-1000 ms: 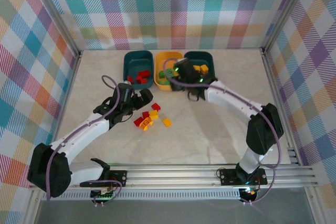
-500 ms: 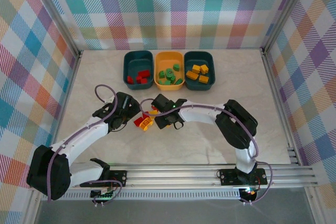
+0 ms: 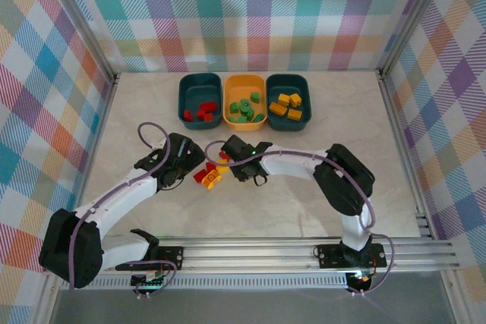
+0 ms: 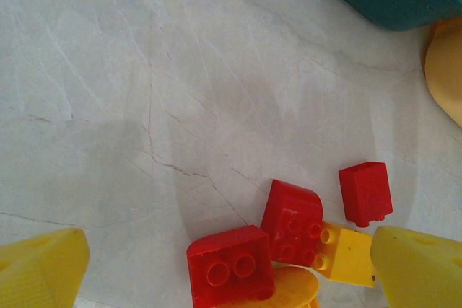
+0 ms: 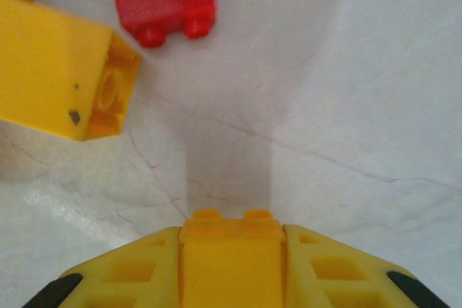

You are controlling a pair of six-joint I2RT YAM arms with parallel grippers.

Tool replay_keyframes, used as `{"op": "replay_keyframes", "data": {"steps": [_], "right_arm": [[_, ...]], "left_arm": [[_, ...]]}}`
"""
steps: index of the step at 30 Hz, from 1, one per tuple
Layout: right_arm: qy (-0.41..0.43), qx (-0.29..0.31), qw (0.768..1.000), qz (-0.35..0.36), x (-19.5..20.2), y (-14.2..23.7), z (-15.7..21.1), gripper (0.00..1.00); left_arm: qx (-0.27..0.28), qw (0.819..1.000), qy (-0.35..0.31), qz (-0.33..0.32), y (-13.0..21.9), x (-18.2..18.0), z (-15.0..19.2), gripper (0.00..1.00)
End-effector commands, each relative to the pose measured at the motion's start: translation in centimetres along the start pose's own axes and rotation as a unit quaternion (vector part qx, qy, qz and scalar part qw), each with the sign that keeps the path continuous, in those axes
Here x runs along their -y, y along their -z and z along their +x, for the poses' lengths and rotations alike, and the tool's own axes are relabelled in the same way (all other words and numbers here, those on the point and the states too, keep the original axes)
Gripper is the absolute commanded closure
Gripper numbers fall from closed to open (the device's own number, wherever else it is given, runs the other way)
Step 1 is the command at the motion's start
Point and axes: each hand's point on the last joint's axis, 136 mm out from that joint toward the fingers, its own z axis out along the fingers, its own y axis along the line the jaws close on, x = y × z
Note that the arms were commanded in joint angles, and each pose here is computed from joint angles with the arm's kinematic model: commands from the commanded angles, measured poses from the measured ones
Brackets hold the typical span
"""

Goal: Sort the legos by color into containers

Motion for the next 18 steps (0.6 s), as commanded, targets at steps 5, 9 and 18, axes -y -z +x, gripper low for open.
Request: {"op": "replay_keyframes", "data": {"steps": [5, 9, 18], "right_arm": [[-0.101, 0.103, 0.989, 0.032, 9.8, 5.0, -7.2, 0.74], [-0.196, 0.110, 0.973, 0.051, 17.8, 4.2, -9.1, 0.73], [-0.287, 0.064, 0.952, 0.080, 26.7, -1.1, -11.4, 0.64]], "left_arm": [[-0.042, 0.997, -0.061, 0.030, -0.6, 3.1, 1.8, 0.02], [-0.060, 0.989, -0.130, 0.038, -0.9, 4.7, 3.7, 0.06], [-0.079, 0.971, -0.219, 0.054, -1.5, 6.1, 5.8, 0.06]]}}
